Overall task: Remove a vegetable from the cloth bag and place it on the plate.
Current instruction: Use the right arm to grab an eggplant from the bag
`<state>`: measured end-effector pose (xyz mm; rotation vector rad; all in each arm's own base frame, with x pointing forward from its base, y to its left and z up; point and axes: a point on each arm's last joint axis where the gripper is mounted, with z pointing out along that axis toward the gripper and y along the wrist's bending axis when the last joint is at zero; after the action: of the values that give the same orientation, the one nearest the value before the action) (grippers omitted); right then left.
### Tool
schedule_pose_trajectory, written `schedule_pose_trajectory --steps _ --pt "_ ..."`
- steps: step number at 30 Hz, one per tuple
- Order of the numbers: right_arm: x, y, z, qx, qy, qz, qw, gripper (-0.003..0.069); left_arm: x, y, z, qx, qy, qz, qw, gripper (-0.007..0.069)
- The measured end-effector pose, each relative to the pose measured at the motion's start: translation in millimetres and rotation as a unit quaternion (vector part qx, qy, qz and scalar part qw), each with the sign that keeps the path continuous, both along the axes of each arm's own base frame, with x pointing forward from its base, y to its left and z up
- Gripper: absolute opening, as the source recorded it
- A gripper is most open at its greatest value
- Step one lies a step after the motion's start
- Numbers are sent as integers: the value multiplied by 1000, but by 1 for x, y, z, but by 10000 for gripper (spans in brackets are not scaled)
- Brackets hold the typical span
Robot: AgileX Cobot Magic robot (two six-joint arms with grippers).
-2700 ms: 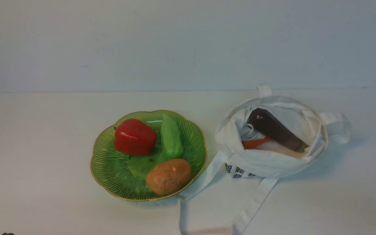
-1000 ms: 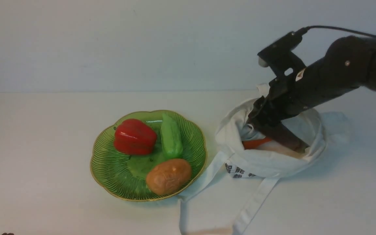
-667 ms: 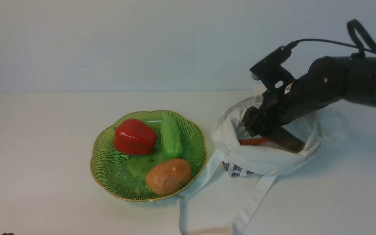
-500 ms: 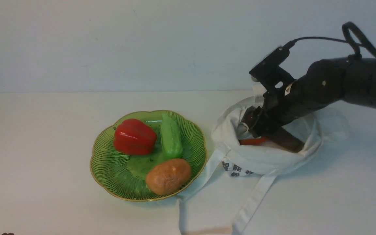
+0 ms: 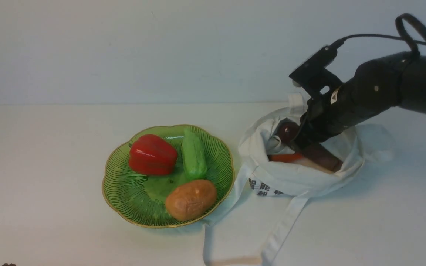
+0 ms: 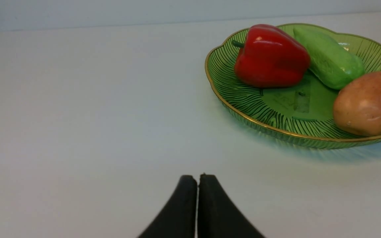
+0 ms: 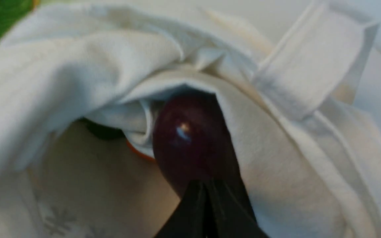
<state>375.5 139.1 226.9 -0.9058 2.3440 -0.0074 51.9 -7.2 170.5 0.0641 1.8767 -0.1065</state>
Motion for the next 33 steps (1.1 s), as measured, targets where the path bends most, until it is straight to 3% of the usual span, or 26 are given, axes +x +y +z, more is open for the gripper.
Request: schedule_pose_trajectory --steps 4,8,12,16,26,30,33 --pt "3 3 -7 17 6 -8 1000 62 0 0 0 0 0 0 1000 -8" --pt "7 4 -19 16 11 -9 1000 207 0 0 0 0 0 0 1000 -8" --pt "12 6 -24 22 -3 -11 1000 414 0 0 0 0 0 0 1000 -8" --pt "17 7 -28 24 -19 -10 999 519 0 0 0 0 0 0 1000 -8" --pt "27 9 -46 6 -47 3 999 531 0 0 0 0 0 0 1000 -8" --pt "29 9 -48 13 -52 -7 999 395 0 0 0 0 0 0 1000 -8" --pt "26 8 -44 11 -41 -11 999 396 0 0 0 0 0 0 1000 -8"
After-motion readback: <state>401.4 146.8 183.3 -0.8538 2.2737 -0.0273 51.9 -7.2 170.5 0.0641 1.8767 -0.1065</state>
